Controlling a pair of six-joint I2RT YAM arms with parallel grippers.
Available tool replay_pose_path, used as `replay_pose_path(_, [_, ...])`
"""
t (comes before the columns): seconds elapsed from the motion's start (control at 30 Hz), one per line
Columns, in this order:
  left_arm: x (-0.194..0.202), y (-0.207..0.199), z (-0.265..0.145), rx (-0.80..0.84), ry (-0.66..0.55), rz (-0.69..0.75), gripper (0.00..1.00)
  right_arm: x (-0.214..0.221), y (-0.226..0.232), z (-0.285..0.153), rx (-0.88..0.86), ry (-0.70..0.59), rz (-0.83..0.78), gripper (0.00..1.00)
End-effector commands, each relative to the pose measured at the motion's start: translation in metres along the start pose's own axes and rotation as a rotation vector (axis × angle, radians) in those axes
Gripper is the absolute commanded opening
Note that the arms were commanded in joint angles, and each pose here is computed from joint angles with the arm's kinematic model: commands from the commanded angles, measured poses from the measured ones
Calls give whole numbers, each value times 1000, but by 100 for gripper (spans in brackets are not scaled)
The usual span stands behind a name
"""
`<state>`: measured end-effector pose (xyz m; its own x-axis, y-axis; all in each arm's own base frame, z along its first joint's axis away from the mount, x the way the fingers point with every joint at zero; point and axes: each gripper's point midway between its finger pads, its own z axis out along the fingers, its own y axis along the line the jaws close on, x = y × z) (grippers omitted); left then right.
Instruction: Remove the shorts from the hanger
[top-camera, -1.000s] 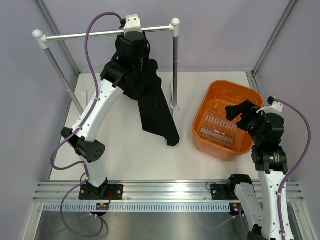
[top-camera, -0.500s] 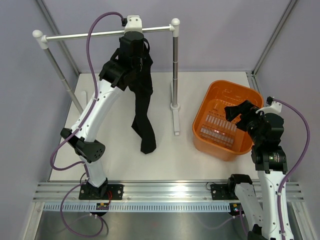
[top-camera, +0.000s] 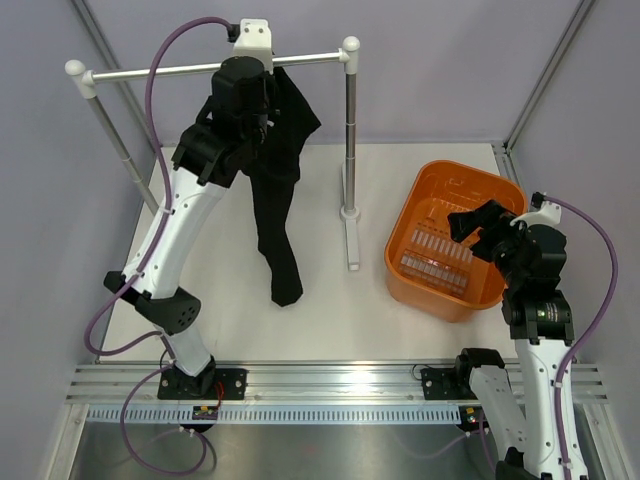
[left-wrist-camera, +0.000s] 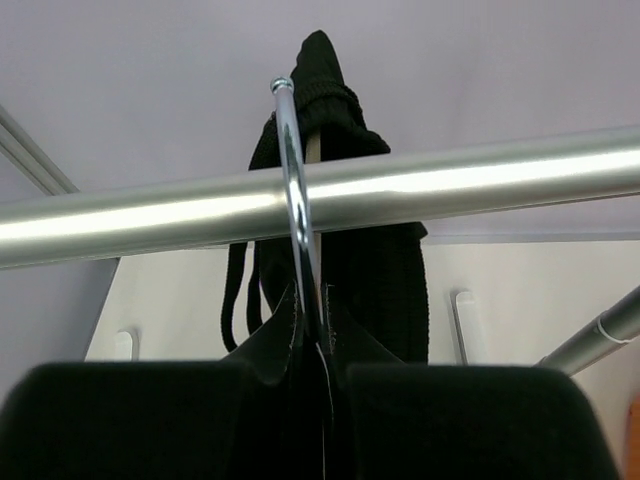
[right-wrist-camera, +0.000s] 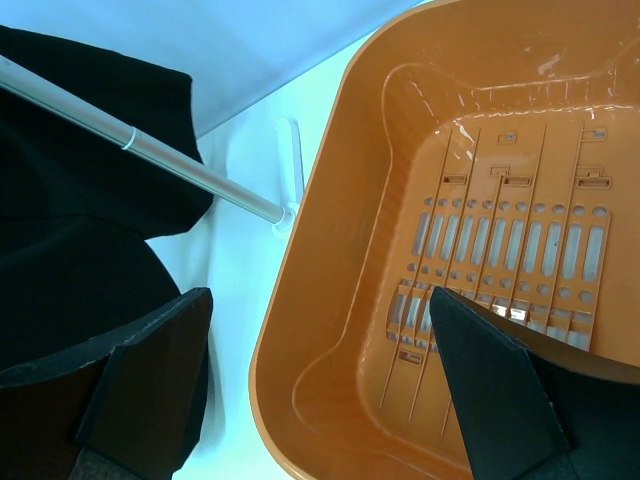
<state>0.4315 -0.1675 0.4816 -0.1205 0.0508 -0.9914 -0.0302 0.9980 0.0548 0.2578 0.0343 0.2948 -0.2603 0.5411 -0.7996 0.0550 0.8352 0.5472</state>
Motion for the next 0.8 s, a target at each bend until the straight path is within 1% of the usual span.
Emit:
replay_pose_path(0.0, [-73,21,-40,36,-195,-86,0,-11,9,2,-43,-32,-20,99])
replay_pose_path(0.1, [-66,17,-43,68,-167,-71,0,-11,10,3,-46,-31,-19,100])
replay_pose_path(0.2, [-52,15,-49,91,-112,-38,0,-12,11,2,-49,-33,-24,100])
replay_pose_path(0.23, [-42,11,-50,100,-79,-48,0,-11,11,3,-50,-26,-27,100])
replay_pose_path(0.4, [-18,2,-65,148,-12,-33,0,-10,23,3,-107,12,-52,99])
replay_pose_path(0.47, [-12,1,-79,184,6,-50,0,-9,34,2,-163,34,-68,97])
replay_pose_path(0.53, [-10,-1,-96,232,17,-68,0,-4,41,5,-206,78,-74,91])
replay_pose_path(0.63, [8,-7,-109,272,68,-43,0,-1,54,8,-270,123,-75,87])
replay_pose_path(0.67, [9,-5,-116,281,68,-43,0,-4,60,7,-287,122,-80,86])
replay_pose_path(0.7, [25,-11,-117,300,105,-22,0,2,71,7,-320,147,-92,86])
replay_pose_path(0.77, [32,-17,-133,349,111,-25,0,0,90,8,-345,138,-136,85])
